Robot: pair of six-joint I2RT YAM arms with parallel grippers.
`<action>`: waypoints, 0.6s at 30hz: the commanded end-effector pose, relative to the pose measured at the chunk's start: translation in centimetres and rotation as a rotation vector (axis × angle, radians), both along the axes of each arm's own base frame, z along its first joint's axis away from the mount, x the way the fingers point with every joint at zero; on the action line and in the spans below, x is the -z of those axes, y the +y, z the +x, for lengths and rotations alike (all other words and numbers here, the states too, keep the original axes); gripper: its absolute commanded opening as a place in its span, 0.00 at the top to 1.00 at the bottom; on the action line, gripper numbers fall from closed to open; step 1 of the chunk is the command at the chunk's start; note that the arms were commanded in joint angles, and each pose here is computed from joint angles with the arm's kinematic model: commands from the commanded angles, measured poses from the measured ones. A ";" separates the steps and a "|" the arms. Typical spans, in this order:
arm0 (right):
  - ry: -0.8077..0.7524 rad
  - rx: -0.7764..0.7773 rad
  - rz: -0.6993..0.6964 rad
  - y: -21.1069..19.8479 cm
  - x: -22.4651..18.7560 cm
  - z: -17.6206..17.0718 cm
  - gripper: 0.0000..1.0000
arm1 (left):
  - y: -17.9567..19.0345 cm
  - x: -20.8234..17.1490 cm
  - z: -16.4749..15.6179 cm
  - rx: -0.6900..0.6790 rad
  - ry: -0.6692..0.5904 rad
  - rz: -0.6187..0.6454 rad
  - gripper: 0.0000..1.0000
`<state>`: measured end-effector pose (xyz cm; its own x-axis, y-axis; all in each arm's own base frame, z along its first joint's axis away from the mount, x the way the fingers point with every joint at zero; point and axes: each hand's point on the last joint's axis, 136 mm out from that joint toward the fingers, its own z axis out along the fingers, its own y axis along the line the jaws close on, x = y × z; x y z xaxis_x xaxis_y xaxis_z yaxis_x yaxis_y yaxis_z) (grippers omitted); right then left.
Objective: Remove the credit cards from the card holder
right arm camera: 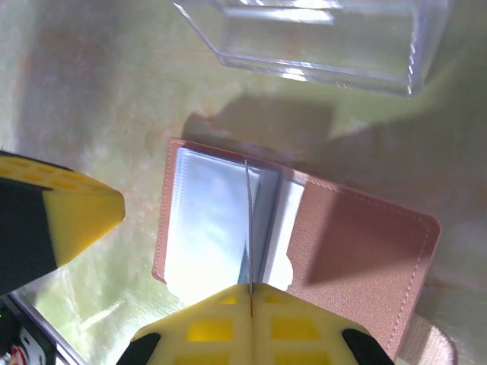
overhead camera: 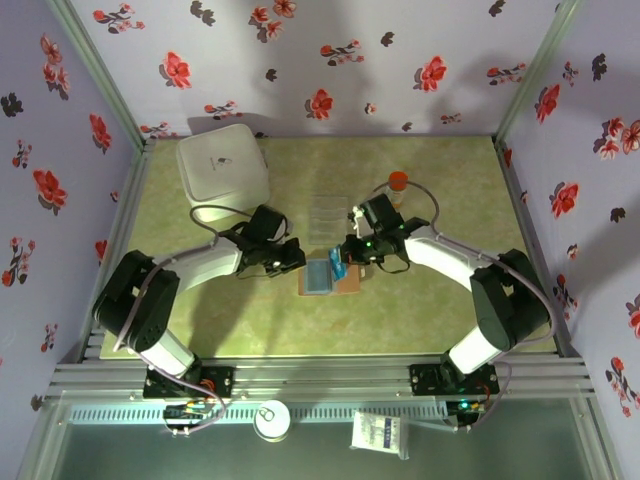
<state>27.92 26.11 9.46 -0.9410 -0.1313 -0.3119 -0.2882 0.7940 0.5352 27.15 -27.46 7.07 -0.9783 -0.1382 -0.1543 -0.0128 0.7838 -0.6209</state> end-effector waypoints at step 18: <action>-0.477 -0.968 -0.331 1.4 -3.8 5.0 1.00 | 4.3 -1.1 -2.7 -0.046 -0.021 0.023 1.00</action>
